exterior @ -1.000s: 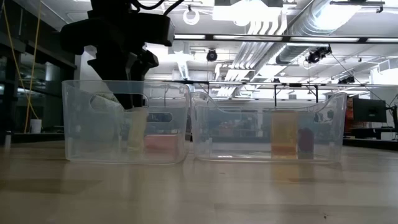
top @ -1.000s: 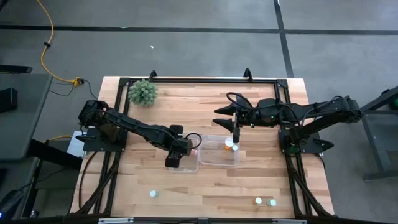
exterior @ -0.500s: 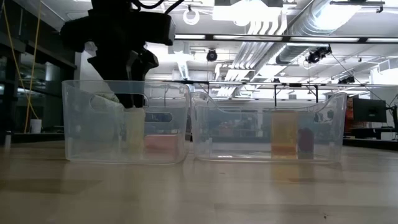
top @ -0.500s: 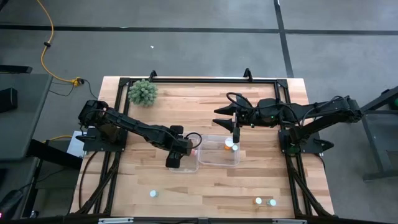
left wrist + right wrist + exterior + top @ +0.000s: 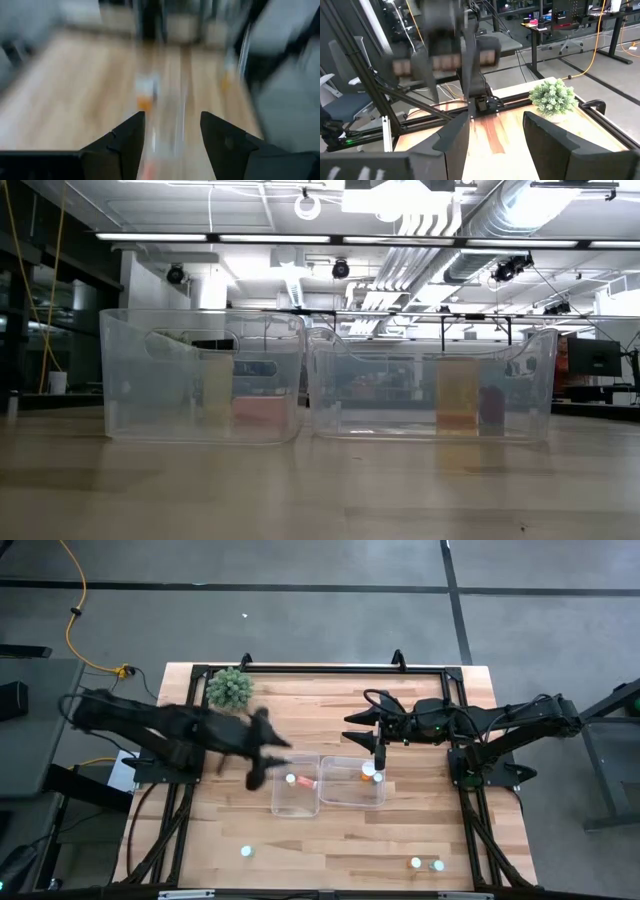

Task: Pick and place medicine bottles into bin by pill shape (circle, oval)
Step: Put the small orange pill bottle into the left transparent bin

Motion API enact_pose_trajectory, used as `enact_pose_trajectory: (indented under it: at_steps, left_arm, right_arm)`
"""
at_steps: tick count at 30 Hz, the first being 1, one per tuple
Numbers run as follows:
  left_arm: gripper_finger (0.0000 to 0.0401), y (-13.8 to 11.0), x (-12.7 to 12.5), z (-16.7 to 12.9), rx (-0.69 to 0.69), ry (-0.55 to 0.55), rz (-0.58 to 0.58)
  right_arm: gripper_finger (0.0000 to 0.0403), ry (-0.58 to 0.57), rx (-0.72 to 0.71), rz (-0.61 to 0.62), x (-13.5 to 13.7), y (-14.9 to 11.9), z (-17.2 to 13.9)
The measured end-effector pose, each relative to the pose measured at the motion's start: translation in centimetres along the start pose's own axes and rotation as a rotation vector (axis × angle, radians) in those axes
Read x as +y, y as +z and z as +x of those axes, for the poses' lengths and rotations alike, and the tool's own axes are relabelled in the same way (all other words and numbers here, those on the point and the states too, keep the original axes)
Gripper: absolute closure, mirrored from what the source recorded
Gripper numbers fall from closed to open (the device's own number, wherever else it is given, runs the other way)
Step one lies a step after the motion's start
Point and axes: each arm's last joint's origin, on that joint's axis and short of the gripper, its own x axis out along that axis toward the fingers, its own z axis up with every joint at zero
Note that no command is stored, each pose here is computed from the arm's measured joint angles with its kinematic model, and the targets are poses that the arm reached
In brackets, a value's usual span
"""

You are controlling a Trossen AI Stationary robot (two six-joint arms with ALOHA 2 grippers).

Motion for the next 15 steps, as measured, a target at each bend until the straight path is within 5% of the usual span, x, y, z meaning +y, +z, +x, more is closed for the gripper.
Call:
enact_pose_trajectory:
  at_steps: [3,7,15]
  left_arm:
    - [0.0222,0.7,0.4,-3.3,-0.321,-0.008,-0.03]
    - [0.0222,-1.5,1.3,-4.7,-0.582,-0.023,-0.064]
    - [0.0222,-7.2,2.5,-3.3,-0.691,-0.056,-0.166]
  right_arm:
    - [0.0224,0.0,0.0,0.004,0.0,0.0,0.0]
    - [0.0224,0.0,0.0,0.005,0.0,0.0,0.0]
    - [0.0224,0.0,-0.001,0.005,0.0,0.0,0.0]
